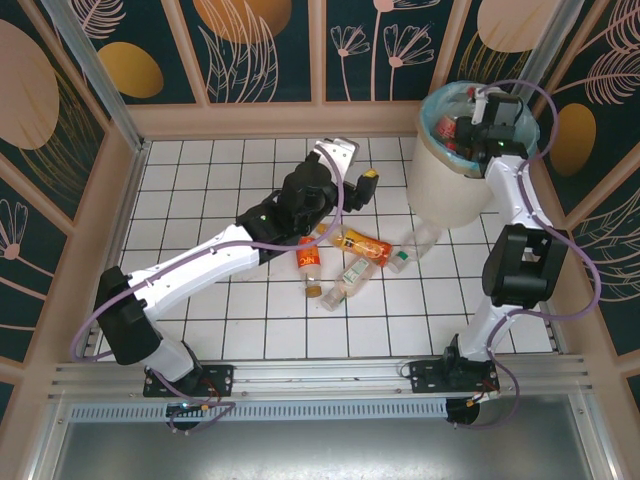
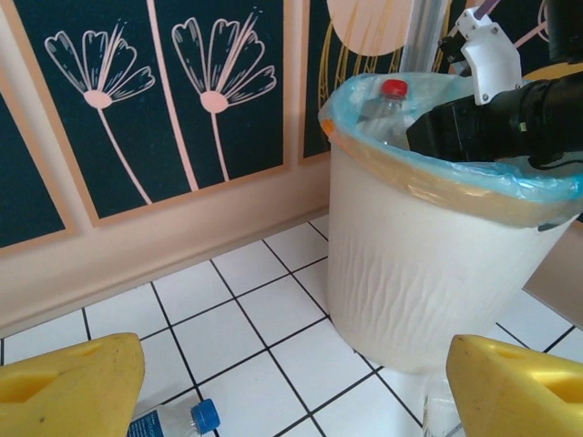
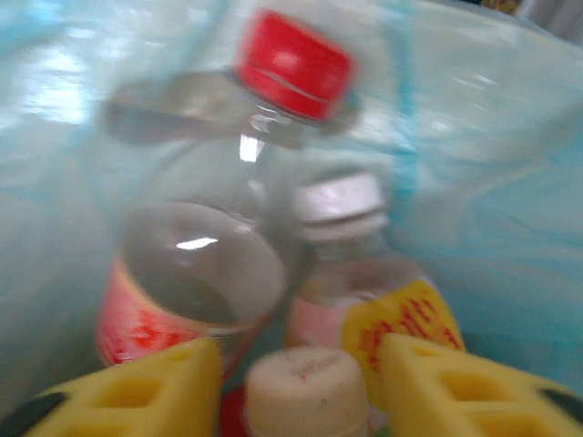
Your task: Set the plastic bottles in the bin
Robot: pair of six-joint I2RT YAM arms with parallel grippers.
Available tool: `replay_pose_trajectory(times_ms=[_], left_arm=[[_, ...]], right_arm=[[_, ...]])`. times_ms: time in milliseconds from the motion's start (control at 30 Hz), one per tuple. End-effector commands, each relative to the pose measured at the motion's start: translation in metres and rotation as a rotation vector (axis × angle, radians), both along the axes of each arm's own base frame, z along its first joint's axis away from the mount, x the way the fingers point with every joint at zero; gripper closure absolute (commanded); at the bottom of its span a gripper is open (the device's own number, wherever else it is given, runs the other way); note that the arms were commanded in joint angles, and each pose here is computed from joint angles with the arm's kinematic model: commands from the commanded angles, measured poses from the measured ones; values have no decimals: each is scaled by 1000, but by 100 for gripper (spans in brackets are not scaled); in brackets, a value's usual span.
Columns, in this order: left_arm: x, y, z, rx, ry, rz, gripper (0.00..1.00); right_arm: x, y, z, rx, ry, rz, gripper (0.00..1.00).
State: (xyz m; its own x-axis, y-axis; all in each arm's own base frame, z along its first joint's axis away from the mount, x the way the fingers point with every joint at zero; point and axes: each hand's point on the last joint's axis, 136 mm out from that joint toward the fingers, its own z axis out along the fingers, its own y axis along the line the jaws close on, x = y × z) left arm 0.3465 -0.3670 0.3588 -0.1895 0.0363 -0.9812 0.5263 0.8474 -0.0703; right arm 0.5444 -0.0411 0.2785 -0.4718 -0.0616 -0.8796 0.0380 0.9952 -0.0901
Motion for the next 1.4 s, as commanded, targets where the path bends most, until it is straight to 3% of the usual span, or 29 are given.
replay_pose_trajectory(times_ms=[0, 233, 400, 533, 733, 900, 1167, 1367], left_arm=[[5, 8, 12, -76, 0, 24, 13], [7, 29, -1, -86, 27, 60, 13], [12, 42, -8, -97, 38, 87, 13], [14, 42, -15, -84, 55, 82, 13], [19, 51, -27, -56, 97, 110, 12], [15, 54, -43, -48, 143, 110, 12], [-1, 72, -69, -34, 220, 133, 12], [-5, 90, -98, 20, 252, 191, 11]], right_arm=[[-7, 27, 49, 65, -74, 68, 40], [-17, 38, 99, 162, -160, 99, 38], [-19, 27, 93, 179, -139, 41, 49], [-21, 28, 84, 229, -107, 31, 52], [-45, 57, 116, 269, -133, 81, 48], [-88, 101, 132, 270, -182, 118, 47], [-172, 194, 71, 371, -110, 335, 44], [-208, 228, 1, 297, 64, 422, 42]])
